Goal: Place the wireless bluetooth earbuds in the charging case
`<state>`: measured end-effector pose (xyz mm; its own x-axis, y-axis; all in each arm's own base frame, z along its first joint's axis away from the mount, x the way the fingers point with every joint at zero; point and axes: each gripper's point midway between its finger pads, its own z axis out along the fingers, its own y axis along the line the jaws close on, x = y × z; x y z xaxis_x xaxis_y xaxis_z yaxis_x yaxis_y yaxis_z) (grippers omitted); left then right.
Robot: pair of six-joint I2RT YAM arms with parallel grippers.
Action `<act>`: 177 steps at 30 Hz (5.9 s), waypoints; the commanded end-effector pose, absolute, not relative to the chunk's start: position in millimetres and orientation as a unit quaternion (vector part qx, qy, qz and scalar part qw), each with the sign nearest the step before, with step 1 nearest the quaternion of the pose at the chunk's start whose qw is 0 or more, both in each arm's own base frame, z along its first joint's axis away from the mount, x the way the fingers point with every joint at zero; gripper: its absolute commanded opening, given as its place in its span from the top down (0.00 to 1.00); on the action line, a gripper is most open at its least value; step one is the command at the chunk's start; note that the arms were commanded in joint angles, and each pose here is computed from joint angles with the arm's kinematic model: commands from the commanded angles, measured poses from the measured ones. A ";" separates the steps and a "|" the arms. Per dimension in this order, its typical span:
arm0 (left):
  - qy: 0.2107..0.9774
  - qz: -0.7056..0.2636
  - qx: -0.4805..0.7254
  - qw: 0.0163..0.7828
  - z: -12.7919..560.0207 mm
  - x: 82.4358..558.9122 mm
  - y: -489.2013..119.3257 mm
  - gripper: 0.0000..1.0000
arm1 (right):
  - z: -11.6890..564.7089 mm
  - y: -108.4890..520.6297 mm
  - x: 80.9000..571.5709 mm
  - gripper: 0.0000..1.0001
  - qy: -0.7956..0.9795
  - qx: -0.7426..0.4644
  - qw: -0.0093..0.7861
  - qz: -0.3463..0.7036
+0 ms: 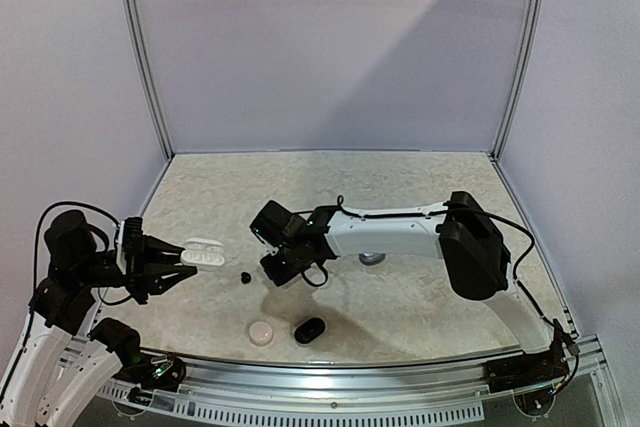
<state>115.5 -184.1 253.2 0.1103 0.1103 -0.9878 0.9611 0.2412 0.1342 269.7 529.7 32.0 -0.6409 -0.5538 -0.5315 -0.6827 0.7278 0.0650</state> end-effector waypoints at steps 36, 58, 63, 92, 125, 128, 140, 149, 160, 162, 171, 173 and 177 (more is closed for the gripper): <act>0.568 -0.367 0.472 0.565 246.3 128.4 -182.5 1.00 | 21.1 480.4 302.4 0.97 0.917 -0.318 0.227 0.075; 0.572 -0.366 0.467 0.566 246.7 130.8 -182.2 1.00 | 18.1 444.4 289.9 0.87 0.917 -0.343 0.184 0.089; 0.572 -0.365 0.467 0.566 246.1 131.1 -182.1 1.00 | 27.4 447.1 292.1 0.83 0.913 -0.350 0.191 0.089; 0.573 -0.363 0.469 0.565 244.1 130.5 -181.9 1.00 | 38.4 453.6 294.1 1.00 0.903 -0.371 0.195 0.093; 0.419 -0.359 0.602 0.577 274.0 107.2 -217.8 1.00 | 364.1 488.5 118.5 1.00 0.480 -0.665 0.447 0.358; 0.422 -0.357 0.601 0.577 274.2 108.5 -218.6 1.00 | 370.7 490.9 109.6 1.00 0.461 -0.672 0.447 0.369; 0.429 -0.358 0.590 0.583 279.4 110.3 -219.9 1.00 | 351.6 499.7 88.6 1.00 0.432 -0.712 0.427 0.353; 0.450 -0.372 0.562 0.586 283.5 115.9 -220.8 1.00 | 333.0 515.2 85.6 1.00 0.416 -0.729 0.421 0.344; 0.456 -0.372 0.555 0.588 285.0 118.1 -222.0 1.00 | 317.4 529.7 98.2 1.00 0.426 -0.733 0.422 0.321; 0.455 -0.370 0.554 0.591 286.2 118.4 -222.2 1.00 | 313.0 532.6 102.3 1.00 0.435 -0.731 0.422 0.314; 0.455 -0.366 0.556 0.593 283.1 117.2 -221.2 1.00 | 308.4 537.1 115.0 1.00 0.467 -0.713 0.428 0.302; 0.453 -0.365 0.557 0.593 283.6 116.8 -221.2 1.00 | 305.8 536.7 116.2 1.00 0.471 -0.713 0.425 0.299; 0.445 -0.364 0.568 0.588 281.0 113.3 -221.6 1.00 | 303.2 535.7 120.4 1.00 0.477 -0.711 0.425 0.293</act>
<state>121.8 -219.5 283.2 0.3150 0.0838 -0.9454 0.9371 0.1305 0.3238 111.9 531.6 308.6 0.3922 -0.4001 -0.8283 -0.9185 -0.2189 -0.3292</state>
